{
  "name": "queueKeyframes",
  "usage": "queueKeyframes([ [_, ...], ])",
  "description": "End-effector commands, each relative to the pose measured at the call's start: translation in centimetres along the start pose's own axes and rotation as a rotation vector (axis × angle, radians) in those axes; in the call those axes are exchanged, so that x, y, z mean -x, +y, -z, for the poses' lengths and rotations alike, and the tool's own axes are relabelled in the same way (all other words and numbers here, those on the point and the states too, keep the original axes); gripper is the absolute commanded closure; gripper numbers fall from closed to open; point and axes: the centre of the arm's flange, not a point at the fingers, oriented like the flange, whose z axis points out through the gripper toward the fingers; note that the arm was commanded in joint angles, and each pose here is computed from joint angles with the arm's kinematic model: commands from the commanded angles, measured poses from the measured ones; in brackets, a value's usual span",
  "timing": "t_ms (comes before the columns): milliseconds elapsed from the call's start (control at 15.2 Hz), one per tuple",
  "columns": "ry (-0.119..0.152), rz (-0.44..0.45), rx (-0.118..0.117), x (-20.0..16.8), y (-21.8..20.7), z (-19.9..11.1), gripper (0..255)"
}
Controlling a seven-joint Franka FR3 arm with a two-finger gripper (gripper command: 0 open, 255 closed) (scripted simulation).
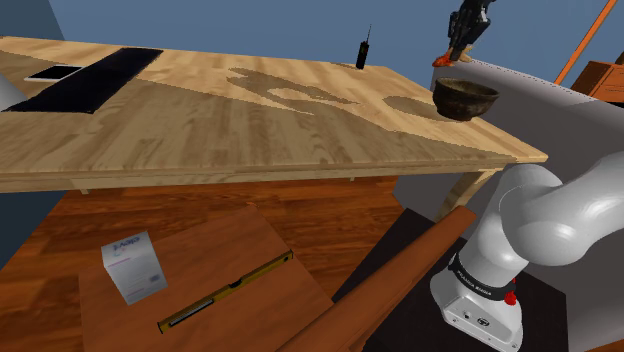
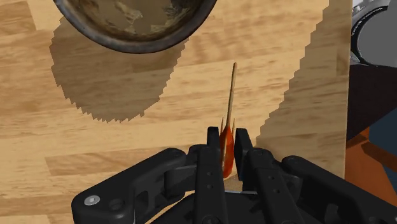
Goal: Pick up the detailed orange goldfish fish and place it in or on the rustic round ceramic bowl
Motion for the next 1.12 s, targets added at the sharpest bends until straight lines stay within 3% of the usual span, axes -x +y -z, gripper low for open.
queueKeyframes([
  [0,0.0,0.0,0.0,0.1,-0.1,0.6,255],
  [858,0.0,0.0,0.0,14.0,10.3,0.7,255],
  [1056,0.0,0.0,0.0,14.0,10.2,-0.8,255],
])
